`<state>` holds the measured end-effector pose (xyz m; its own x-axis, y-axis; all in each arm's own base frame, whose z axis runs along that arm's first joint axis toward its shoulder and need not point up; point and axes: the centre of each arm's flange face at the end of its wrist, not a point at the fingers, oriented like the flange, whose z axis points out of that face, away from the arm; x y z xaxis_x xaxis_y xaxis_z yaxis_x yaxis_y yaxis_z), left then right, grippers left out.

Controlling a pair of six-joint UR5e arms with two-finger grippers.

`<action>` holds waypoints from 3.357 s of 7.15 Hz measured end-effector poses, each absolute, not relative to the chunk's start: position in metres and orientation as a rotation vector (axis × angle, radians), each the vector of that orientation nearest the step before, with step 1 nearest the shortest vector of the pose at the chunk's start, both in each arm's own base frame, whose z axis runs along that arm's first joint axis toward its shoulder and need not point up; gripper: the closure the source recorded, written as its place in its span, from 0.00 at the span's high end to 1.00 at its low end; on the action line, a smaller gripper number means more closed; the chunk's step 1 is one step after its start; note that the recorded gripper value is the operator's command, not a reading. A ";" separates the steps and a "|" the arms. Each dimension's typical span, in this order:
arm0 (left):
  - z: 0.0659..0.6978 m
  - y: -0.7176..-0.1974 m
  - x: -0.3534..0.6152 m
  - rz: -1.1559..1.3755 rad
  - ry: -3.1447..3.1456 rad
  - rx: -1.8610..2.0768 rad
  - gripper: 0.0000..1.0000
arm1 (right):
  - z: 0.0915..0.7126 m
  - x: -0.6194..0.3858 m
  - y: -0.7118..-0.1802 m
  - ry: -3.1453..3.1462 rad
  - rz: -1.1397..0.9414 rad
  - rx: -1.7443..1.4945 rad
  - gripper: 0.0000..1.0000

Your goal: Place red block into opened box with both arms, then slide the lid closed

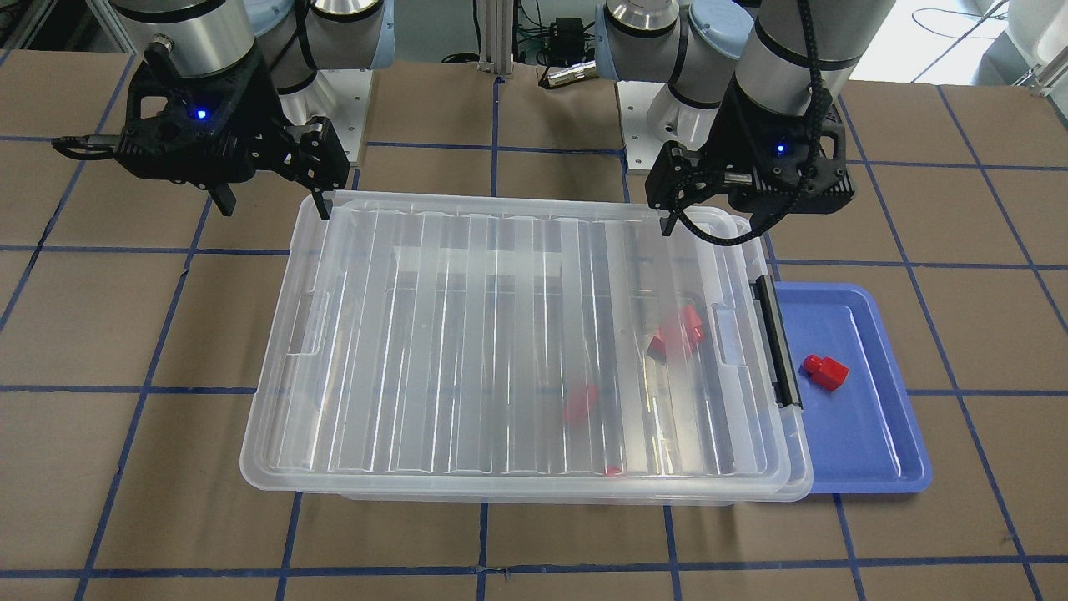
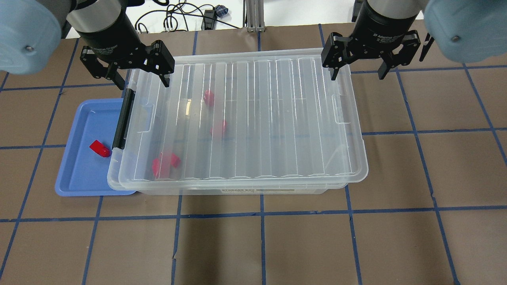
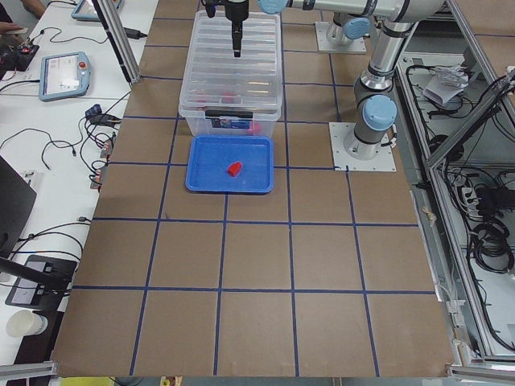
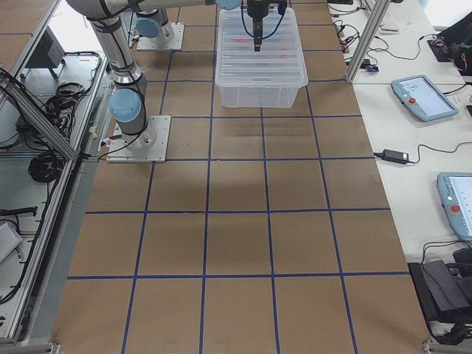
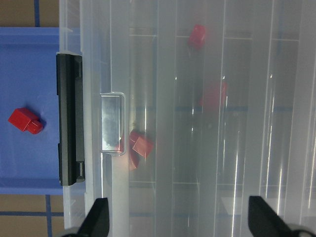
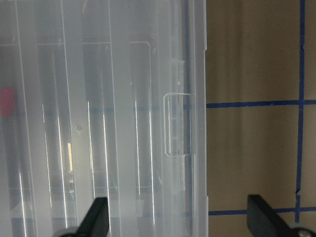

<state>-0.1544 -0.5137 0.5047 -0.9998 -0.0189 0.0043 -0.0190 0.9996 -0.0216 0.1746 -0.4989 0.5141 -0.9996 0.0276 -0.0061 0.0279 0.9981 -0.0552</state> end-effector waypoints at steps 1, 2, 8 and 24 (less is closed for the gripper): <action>0.505 -0.514 -0.155 0.035 -3.135 0.030 1.00 | 0.514 0.175 -0.499 3.135 -0.087 0.043 1.00; 0.504 -0.514 -0.155 0.034 -3.132 0.030 1.00 | 0.513 0.175 -0.500 3.135 -0.087 0.042 1.00; 0.520 -0.510 -0.154 0.083 -3.129 0.032 1.00 | 0.476 0.173 -0.509 3.152 0.019 0.026 1.00; 0.506 -0.514 -0.151 0.032 -3.142 0.034 1.00 | 0.356 0.127 -0.568 3.325 0.122 -0.084 1.00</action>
<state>-0.1513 -0.5143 0.5059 -0.9998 -0.0216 -0.0007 -0.0216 0.9996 -0.0207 0.1268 -0.5675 0.3559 -0.9813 -0.0565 0.1838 -0.0429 0.9961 0.0773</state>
